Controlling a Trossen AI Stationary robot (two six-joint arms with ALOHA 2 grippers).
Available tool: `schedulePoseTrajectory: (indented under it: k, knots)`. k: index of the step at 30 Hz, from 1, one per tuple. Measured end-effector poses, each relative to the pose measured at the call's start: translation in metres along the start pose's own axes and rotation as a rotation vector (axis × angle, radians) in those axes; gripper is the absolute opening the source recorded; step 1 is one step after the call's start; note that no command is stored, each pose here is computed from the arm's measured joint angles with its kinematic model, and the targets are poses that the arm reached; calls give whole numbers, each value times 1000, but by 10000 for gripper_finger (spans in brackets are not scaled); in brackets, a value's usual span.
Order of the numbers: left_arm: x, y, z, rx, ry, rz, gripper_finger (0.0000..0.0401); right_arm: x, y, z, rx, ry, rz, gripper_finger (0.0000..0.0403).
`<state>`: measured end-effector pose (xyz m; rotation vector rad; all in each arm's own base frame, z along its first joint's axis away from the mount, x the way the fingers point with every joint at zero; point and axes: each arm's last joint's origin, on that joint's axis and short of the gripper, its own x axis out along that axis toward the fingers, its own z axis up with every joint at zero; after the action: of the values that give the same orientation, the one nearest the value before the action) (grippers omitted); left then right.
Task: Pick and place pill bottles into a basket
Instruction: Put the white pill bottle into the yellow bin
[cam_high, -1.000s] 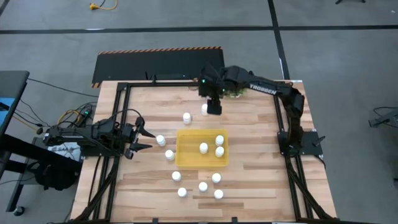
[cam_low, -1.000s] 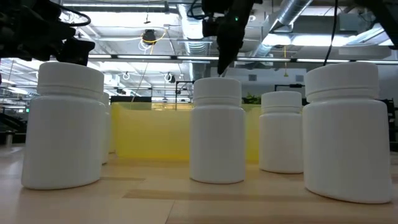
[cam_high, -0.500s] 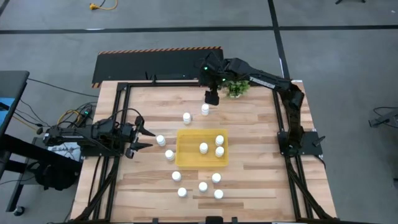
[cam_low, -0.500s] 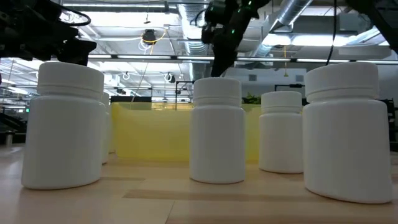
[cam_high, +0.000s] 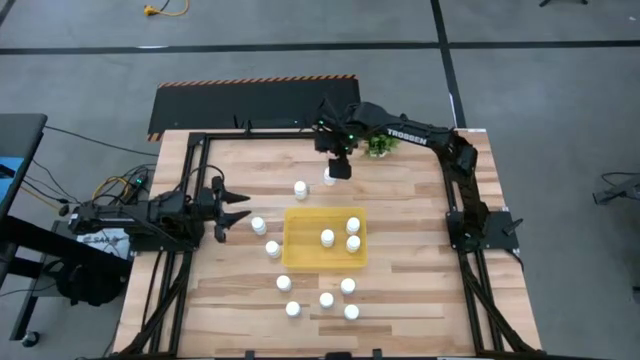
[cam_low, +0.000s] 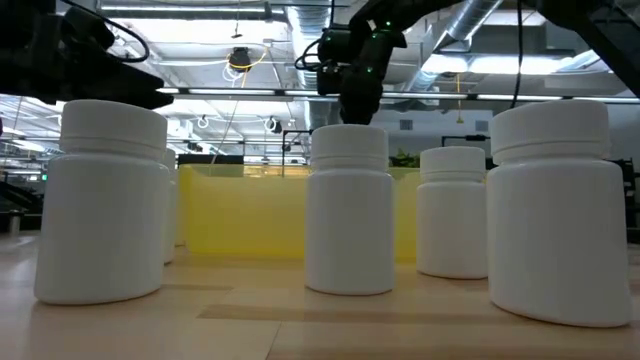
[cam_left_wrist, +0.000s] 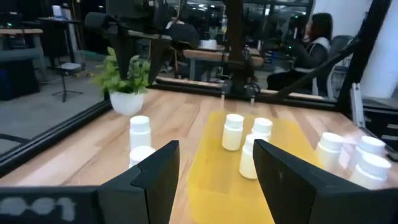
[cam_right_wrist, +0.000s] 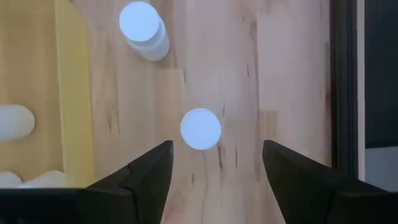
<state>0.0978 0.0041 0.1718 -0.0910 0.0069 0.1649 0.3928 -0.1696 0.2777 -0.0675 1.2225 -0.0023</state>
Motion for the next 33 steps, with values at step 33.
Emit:
schedulePoseTrajectory:
  k: [33]
  knots:
    - [0, -1, -2, 30, 20, -28, 194, 43, -2, -3, -32, 108, 51, 240]
